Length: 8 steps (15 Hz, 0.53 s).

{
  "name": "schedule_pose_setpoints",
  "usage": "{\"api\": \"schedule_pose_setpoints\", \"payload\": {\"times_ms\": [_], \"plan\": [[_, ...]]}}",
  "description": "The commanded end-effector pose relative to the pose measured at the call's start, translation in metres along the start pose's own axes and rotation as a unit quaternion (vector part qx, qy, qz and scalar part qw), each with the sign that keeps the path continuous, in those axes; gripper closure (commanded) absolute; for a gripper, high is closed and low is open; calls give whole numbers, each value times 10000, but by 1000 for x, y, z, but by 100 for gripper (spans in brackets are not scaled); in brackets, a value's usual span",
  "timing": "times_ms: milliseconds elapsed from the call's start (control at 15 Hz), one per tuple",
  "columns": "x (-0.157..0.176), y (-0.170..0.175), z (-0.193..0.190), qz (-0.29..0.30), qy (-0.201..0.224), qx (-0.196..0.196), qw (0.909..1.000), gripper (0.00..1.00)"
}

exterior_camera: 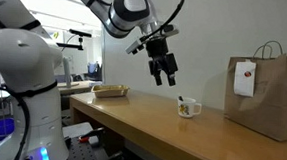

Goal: Move the cup to the left

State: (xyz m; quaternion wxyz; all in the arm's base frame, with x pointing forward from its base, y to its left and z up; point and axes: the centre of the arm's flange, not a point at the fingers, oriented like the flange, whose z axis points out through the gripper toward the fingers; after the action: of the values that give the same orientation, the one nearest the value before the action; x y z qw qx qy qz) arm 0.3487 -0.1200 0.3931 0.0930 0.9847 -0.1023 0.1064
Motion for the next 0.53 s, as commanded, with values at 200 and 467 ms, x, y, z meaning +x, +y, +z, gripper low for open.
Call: {"api": "schedule_pose_setpoints", "payload": {"times_ms": [200,467], "plan": [[0,0,0,0,0,0,10000,0],[20,-4,2,330,96,10,9994,0]]}}
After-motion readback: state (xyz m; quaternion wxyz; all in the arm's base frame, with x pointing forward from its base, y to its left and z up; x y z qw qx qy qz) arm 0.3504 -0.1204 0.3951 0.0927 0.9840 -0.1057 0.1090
